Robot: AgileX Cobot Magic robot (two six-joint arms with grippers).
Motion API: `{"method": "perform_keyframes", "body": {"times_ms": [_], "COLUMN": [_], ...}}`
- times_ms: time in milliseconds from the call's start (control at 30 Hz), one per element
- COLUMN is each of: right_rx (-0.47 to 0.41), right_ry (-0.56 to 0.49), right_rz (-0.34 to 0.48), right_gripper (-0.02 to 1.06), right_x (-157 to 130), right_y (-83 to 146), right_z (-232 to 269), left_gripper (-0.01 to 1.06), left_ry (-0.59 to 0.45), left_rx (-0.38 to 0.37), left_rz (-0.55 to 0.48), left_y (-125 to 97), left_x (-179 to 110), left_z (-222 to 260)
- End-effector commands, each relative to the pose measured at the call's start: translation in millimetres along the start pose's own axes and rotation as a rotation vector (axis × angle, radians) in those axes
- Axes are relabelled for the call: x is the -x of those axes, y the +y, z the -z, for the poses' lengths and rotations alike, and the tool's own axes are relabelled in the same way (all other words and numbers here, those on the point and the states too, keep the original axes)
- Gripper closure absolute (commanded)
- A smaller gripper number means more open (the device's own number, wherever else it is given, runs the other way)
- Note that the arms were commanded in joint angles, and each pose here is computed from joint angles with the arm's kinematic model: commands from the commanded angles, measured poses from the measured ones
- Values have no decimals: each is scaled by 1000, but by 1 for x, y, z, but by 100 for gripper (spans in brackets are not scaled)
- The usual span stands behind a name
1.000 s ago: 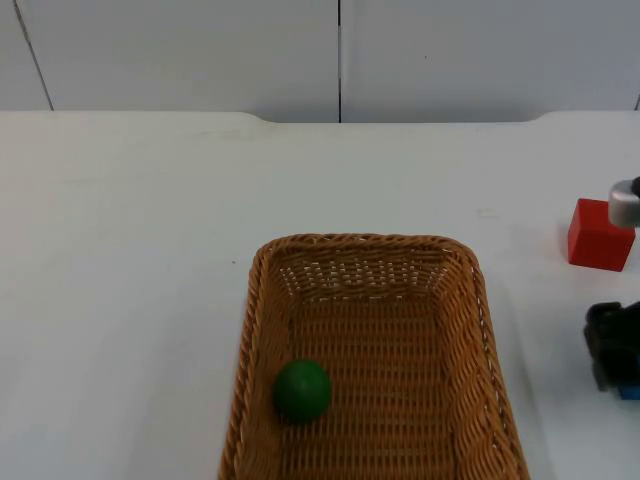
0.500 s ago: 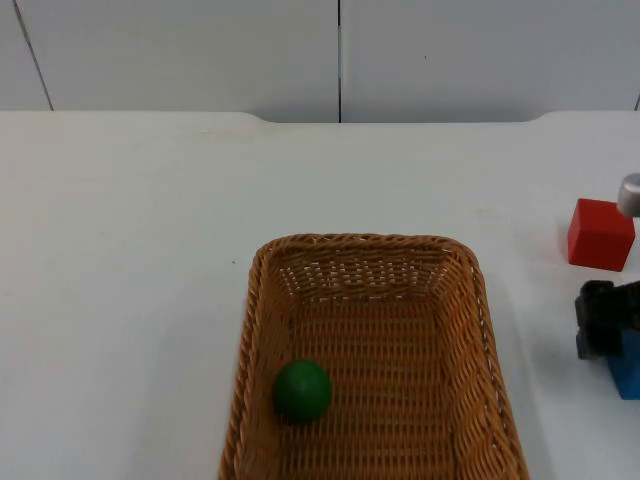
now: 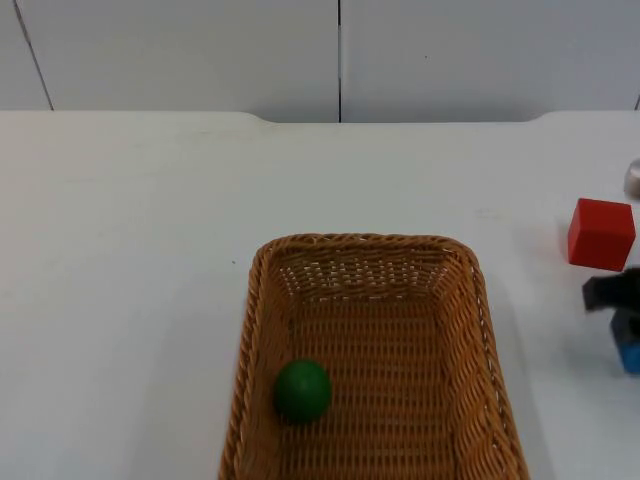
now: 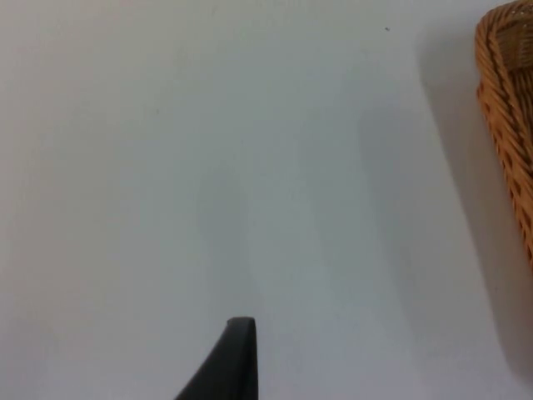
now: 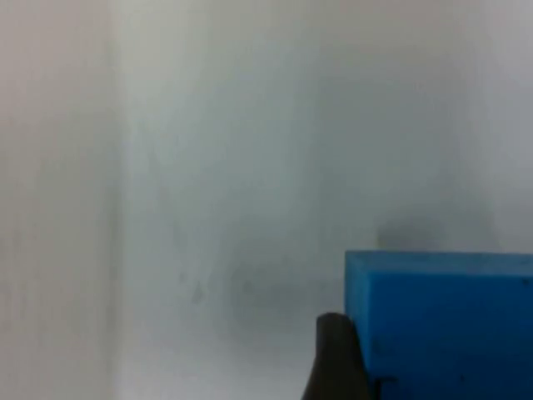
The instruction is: Place all geometric objects except the red cube into the basket.
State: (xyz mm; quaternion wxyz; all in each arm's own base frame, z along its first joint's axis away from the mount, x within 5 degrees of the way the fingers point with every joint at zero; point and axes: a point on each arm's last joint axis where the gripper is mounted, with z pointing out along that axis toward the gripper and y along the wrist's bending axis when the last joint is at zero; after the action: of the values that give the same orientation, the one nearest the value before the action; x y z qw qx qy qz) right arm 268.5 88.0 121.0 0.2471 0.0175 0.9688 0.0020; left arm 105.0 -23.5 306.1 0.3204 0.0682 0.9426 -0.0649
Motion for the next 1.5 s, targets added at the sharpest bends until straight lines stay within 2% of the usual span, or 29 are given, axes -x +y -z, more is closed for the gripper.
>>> {"method": "perform_keyframes", "body": {"times_ms": [0, 67, 167, 300, 400, 467, 500, 567, 667, 867, 967, 1033, 1067, 1233, 1267, 1467], "right_rx": [0, 33, 41, 19, 14, 12, 12, 56, 94, 91, 164, 228, 228, 277, 277, 303], "right_ry": [-65, -190, -282, -318, -262, -106, -106, -35, -30, -20, 23, 54, 54, 113, 113, 148], "right_rz": [15, 47, 61, 80, 116, 167, 167, 227, 243, 263, 285, 334, 334, 500, 500, 643], "right_gripper": [104, 104, 104, 105, 105, 105, 105, 105, 105, 105, 105, 105, 105, 105, 105, 105], "right_x": [9, 23, 27, 23, 15, 11, 11, 14, 20, 30, 40, 48, 48, 56, 56, 59], "right_y": [-3, -7, -14, -25, -29, -27, -27, -20, -14, -9, 5, 23, 23, 90, 90, 165], "right_z": [21, 64, 103, 135, 146, 150, 150, 152, 152, 146, 137, 127, 127, 97, 97, 52], "left_gripper": [0, 0, 0, 0, 0, 0, 0, 0, 0, 0, 0, 0, 0, 0, 0, 0], "left_ry": [1, 1, 1, 1, -1, -1, -1, -3, -3, -3, -3, -3, -3, -3, -3, -3], "left_rx": [-9, -9, -7, -7, -6, -6, -6, -2, 0, 2, 4, 4, 4, 13, 13, 16], "left_rz": [5, 5, 4, 4, 3, 3, 3, 1, 0, -1, -2, -2, -2, -8, -8, -10], "left_y": [0, 0, 0, 0, 0, 0, 0, 0, 0, 0, 1, 1, 1, 1, 1, 2], "left_x": [-1, -1, -1, -1, 0, 0, 0, 0, 0, 0, 0, 0, 0, 0, 0, 0], "left_z": [-1, -1, -1, -1, -1, -1, -1, -1, -1, -1, -1, -1, -1, -1, -1, -1]}}
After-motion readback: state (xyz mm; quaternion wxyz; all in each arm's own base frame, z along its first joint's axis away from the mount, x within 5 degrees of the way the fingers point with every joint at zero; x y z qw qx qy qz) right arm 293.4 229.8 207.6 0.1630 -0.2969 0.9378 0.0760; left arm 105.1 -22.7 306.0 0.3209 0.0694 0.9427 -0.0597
